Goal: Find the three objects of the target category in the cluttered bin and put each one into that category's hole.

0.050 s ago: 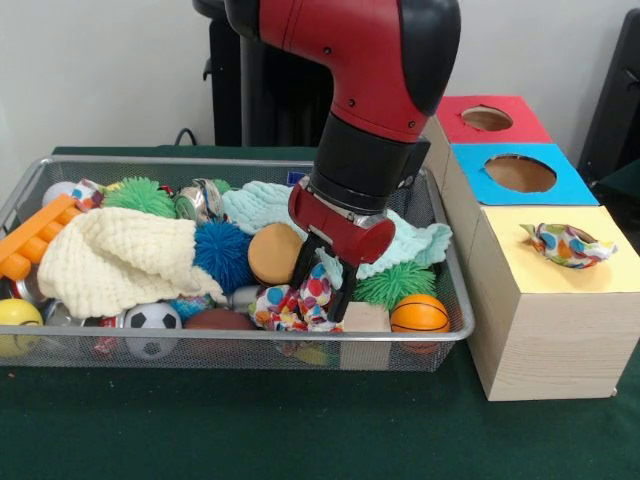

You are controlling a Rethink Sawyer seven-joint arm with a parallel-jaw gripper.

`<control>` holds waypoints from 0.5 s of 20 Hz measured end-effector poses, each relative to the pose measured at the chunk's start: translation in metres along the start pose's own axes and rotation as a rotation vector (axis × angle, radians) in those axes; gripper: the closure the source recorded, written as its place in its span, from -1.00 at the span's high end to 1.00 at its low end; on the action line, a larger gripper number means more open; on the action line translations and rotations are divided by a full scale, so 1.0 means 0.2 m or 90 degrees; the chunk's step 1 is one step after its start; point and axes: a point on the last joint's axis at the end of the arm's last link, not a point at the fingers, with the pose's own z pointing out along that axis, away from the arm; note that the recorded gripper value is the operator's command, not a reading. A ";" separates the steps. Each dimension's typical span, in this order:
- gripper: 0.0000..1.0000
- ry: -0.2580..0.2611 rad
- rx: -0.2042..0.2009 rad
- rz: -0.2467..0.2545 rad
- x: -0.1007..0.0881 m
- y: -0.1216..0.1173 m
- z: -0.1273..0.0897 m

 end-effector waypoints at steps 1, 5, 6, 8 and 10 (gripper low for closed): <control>1.00 0.000 0.003 -0.002 0.01 -0.01 0.01; 1.00 0.002 0.013 -0.009 0.04 -0.02 0.04; 1.00 0.002 0.014 -0.010 0.05 -0.03 0.04; 1.00 0.003 0.016 -0.011 0.05 -0.03 0.05; 1.00 0.003 0.017 -0.012 0.06 -0.03 0.06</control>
